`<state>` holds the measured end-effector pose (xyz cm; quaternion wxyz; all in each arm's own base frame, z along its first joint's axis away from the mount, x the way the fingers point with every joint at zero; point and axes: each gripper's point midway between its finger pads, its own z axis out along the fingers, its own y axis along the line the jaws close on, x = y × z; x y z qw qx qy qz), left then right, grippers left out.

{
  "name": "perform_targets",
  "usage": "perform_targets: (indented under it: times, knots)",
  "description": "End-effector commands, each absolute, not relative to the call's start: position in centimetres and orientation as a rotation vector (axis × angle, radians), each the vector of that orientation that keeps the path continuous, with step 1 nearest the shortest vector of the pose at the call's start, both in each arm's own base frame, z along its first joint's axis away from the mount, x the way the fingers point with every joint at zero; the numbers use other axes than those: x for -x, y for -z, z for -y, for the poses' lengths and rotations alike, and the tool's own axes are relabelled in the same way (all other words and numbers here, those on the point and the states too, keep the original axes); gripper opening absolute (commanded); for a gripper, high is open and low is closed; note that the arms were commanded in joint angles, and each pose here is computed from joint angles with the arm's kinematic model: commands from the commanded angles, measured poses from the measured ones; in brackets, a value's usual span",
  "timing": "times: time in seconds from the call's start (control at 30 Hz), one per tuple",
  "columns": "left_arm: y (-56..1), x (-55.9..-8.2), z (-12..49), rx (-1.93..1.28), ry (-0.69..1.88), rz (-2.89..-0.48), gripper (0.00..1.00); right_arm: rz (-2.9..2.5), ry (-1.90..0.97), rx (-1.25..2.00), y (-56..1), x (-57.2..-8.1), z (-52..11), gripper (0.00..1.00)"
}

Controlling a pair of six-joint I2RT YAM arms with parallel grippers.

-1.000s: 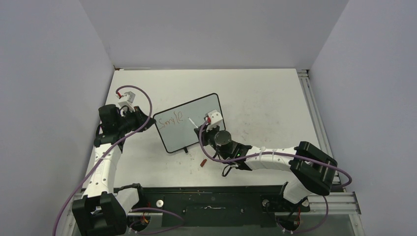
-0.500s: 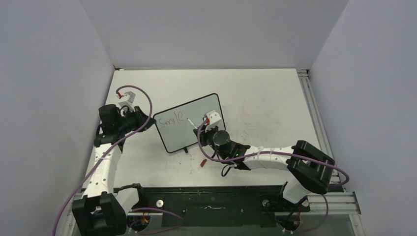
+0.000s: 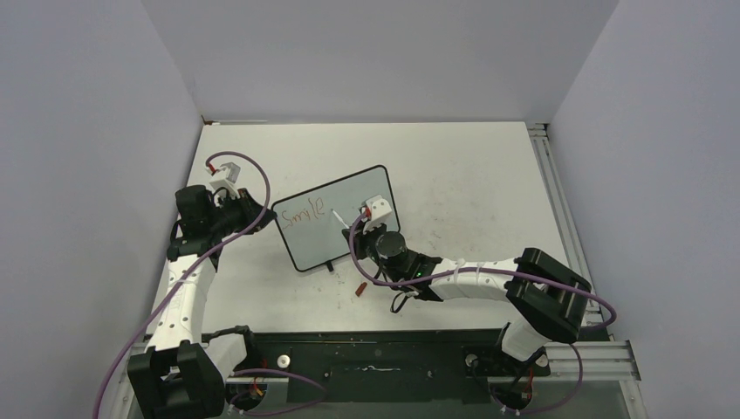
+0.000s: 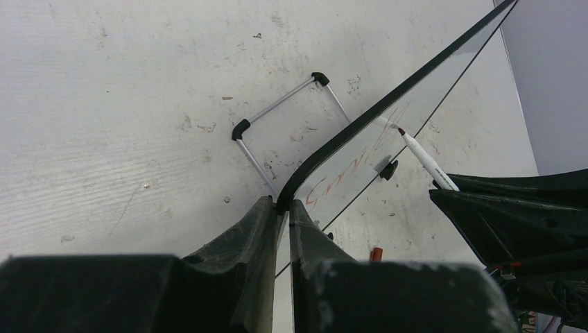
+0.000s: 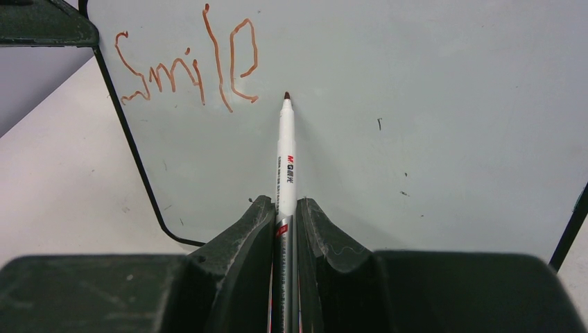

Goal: Write a sentence on the whiteboard

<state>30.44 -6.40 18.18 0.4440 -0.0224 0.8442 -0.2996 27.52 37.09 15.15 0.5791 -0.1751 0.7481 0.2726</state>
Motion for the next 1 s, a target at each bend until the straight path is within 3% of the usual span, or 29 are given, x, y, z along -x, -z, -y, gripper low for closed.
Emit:
perform_targets:
  times: [0.0,0.97]
  knots:
    - [-18.7,-30.3,6.8,0.028,0.747,-2.088,0.08,-1.735,-0.638,0.347,-16.1,-28.4,-37.1,0.05]
    - [-18.8,-30.3,6.9,0.022,0.752,-2.087,0.08,-1.761,-0.623,0.347,-15.0,-27.2,-36.7,0.05]
